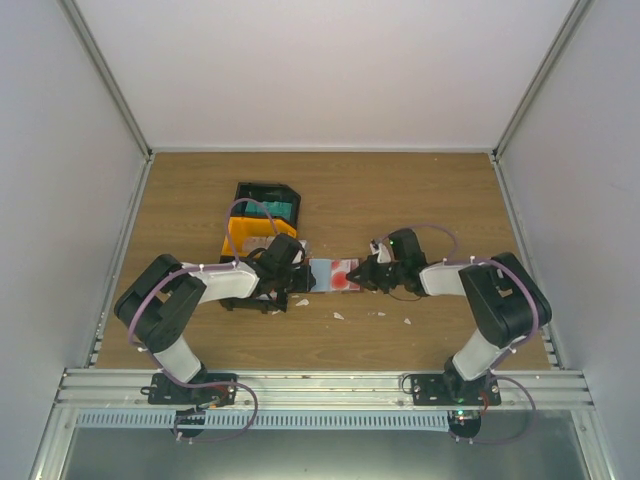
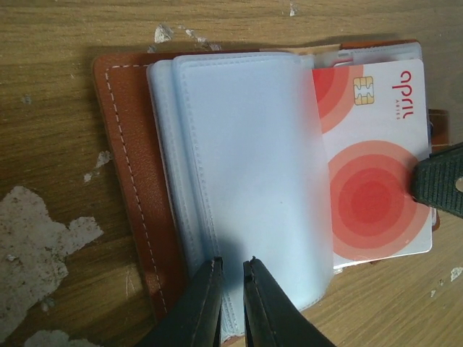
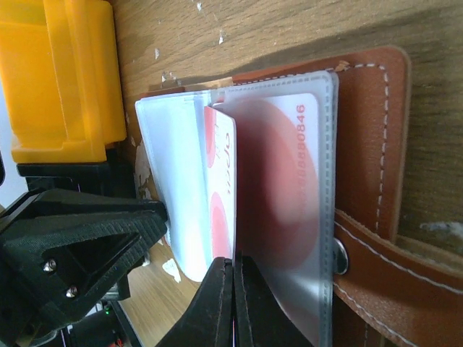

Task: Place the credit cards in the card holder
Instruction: Insert the credit card into the card holder.

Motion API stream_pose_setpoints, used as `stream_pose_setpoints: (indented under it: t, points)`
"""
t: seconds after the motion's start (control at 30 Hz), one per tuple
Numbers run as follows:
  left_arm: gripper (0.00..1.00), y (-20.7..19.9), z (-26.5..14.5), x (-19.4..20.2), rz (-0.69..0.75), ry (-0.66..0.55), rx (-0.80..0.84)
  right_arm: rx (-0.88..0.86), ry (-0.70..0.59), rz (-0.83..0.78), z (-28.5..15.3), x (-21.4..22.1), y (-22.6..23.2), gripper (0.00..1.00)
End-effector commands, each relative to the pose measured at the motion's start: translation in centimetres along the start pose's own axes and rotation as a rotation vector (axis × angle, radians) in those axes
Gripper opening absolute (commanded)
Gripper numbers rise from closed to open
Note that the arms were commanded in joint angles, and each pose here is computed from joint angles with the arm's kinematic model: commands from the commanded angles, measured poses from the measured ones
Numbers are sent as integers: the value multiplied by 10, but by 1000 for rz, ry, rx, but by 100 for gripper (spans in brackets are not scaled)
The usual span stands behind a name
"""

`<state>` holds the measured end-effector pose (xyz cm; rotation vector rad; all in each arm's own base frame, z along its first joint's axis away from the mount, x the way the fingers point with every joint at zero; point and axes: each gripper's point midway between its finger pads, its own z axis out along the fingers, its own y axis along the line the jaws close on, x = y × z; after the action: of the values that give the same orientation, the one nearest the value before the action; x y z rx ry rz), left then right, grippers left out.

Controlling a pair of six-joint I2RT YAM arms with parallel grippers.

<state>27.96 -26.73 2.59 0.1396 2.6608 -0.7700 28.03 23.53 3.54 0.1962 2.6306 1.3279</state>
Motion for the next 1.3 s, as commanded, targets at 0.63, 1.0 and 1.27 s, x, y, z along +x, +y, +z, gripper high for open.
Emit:
stream_pose_setpoints:
  t: [0.63, 1.0, 1.27]
  points:
    - [29, 12, -40, -20, 34, -58, -212, -93, 86, -58, 6, 5, 17, 0]
    - [41, 29, -23, -19, 13, 2, -286, -133, 130, -57, 16, 1, 23, 1]
    - [37, 36, -9, -5, -1, 73, -292, -126, 153, -38, 25, 4, 15, 0]
